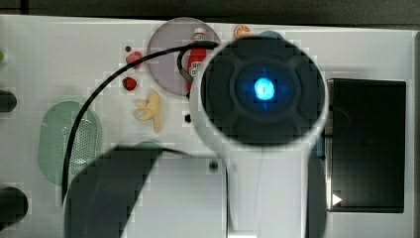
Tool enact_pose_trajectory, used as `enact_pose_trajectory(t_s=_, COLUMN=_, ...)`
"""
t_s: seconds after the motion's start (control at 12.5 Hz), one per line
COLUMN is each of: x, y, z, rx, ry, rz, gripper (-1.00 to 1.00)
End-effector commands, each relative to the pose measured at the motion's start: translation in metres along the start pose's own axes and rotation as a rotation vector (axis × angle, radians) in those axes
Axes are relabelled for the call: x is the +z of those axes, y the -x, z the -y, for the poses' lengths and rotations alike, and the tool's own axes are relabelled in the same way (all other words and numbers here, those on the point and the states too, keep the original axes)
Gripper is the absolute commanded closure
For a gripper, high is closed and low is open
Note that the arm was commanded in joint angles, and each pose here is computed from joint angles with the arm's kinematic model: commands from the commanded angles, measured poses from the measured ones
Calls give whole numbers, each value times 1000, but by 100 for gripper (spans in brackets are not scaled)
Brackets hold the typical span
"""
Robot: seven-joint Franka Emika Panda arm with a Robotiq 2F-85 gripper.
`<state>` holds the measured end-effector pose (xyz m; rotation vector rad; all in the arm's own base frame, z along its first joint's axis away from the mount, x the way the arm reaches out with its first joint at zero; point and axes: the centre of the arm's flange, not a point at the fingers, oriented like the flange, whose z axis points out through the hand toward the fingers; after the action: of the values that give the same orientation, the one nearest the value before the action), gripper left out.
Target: Pick ketchup from plate and place it on table.
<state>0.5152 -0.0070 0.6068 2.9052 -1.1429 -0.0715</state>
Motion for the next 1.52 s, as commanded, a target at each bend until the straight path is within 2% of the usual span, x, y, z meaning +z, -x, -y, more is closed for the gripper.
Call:
enact_pose_trajectory(t_s=0.08, x=65, y=-19, z=43, rx=-101, ry=25, rz=53, gripper=-100)
enact_pose_trajectory(t_s=0.56, x=160, y=-56, z=88, rx=-341, ry=2, rz=70, gripper=-100)
enact_pose_trajectory(t_s=1.12, x=267, y=-92, z=131, rx=-706, ry=-89, rz=-43, gripper=-100)
enact_pose_trajectory(t_s=1.52, x=340, y=-94, z=148, rx=-722, ry=-101, rz=-46, gripper=-100)
